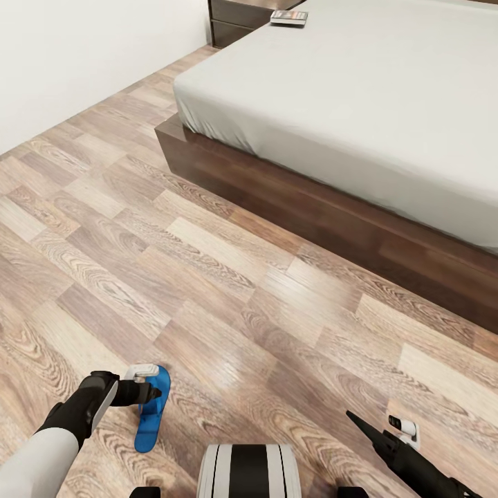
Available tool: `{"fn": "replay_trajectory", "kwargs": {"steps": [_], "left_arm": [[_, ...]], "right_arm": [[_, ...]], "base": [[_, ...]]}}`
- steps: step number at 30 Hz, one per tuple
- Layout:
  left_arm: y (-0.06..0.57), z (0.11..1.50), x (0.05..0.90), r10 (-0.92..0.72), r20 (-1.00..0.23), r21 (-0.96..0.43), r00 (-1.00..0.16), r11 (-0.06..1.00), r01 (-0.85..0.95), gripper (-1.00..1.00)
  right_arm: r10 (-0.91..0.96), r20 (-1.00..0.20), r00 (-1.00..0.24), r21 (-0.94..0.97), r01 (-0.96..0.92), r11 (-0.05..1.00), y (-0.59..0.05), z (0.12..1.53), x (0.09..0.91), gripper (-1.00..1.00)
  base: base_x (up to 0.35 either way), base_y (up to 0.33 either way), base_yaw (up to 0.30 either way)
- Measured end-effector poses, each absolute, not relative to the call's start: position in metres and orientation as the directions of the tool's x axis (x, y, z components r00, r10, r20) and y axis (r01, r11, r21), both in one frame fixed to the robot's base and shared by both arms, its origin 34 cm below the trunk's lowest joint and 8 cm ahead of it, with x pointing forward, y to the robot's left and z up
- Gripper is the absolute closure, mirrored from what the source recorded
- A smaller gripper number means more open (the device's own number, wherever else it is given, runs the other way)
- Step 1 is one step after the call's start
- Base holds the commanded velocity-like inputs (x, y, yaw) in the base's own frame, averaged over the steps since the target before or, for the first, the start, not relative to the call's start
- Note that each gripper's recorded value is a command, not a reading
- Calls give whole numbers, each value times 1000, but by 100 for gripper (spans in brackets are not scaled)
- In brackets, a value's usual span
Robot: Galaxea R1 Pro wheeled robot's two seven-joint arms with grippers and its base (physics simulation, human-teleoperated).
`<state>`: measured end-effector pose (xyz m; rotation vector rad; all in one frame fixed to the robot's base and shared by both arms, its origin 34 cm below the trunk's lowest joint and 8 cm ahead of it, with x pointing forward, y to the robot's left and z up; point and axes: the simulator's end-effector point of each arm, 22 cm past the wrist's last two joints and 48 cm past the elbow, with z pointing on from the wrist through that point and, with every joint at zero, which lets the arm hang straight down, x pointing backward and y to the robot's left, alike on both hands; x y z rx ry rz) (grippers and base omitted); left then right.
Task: In the bedroom, move the book from the bed onto either nightstand, and place the two sandals side by side next to the bed.
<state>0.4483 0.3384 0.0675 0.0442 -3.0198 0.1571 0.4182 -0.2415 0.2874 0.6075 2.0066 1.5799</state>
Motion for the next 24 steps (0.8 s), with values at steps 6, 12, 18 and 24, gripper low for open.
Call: {"fn": "replay_trajectory", "kwargs": {"steps": [6, 12, 18, 24], "left_arm": [[338, 67, 448, -22, 119, -102, -993, 994, -35, -100], [338, 67, 448, -22, 119, -102, -993, 994, -35, -100], [339, 64, 444, -22, 128, -101, -992, 994, -35, -100], [339, 55, 433, -21, 153, -99, -988, 994, -36, -100]], "right_arm": [[628, -117, -769, 974, 34, 223, -242, 287, 418, -100], [628, -117, -770, 974, 35, 224, -241, 287, 418, -100], [628, -111, -771, 973, 44, 225, -241, 284, 416, -100], [628, -92, -773, 972, 69, 226, -241, 275, 411, -100]], "base": [[0, 0, 0], [0, 0, 0], [0, 0, 0], [0, 0, 0]]}}
